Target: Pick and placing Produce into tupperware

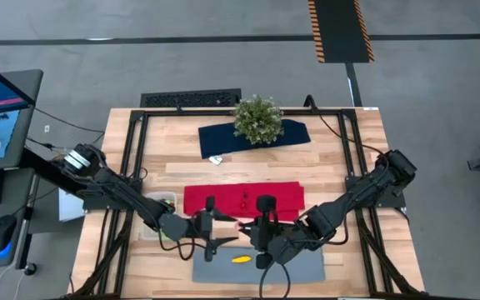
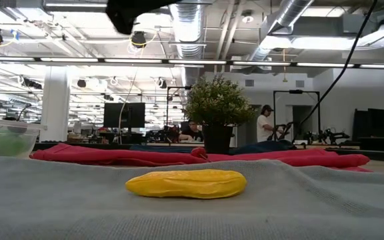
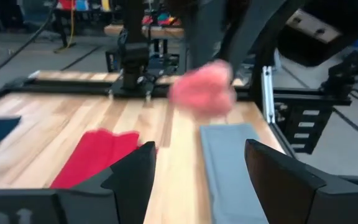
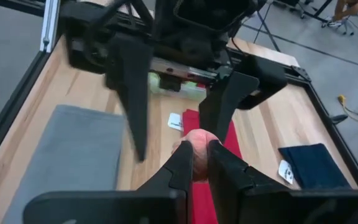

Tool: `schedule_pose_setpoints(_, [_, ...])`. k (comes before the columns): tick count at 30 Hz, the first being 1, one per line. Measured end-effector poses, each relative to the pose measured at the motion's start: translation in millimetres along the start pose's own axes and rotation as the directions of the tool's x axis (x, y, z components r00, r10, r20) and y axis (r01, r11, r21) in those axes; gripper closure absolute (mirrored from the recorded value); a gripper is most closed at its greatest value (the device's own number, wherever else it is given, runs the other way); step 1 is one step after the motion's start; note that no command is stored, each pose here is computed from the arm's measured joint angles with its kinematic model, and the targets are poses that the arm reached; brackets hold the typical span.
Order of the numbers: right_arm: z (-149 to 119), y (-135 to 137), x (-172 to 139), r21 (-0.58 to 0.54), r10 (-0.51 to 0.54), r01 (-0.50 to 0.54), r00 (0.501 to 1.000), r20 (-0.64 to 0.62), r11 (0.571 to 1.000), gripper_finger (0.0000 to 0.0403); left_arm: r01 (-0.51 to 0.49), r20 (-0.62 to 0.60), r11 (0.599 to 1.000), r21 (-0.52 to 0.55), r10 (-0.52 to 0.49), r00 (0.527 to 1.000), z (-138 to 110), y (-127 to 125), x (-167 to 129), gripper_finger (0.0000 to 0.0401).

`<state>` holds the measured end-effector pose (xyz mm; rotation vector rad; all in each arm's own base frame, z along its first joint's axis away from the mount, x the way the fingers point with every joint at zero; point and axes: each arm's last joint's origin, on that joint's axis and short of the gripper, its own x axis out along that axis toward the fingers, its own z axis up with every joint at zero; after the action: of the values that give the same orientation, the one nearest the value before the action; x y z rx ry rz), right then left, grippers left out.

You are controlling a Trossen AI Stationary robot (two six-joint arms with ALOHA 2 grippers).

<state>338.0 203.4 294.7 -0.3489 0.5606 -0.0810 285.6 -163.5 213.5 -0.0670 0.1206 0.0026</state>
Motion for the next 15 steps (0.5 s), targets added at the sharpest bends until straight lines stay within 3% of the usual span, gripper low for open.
schedule_pose_setpoints(15, [-2,1,0,0.016,0.005,-0.004,1.000,-0.012,1.000,0.0344,0.000,-0.015,0.999,0.045,0.001,1.000,5,-7,12,0.0164])
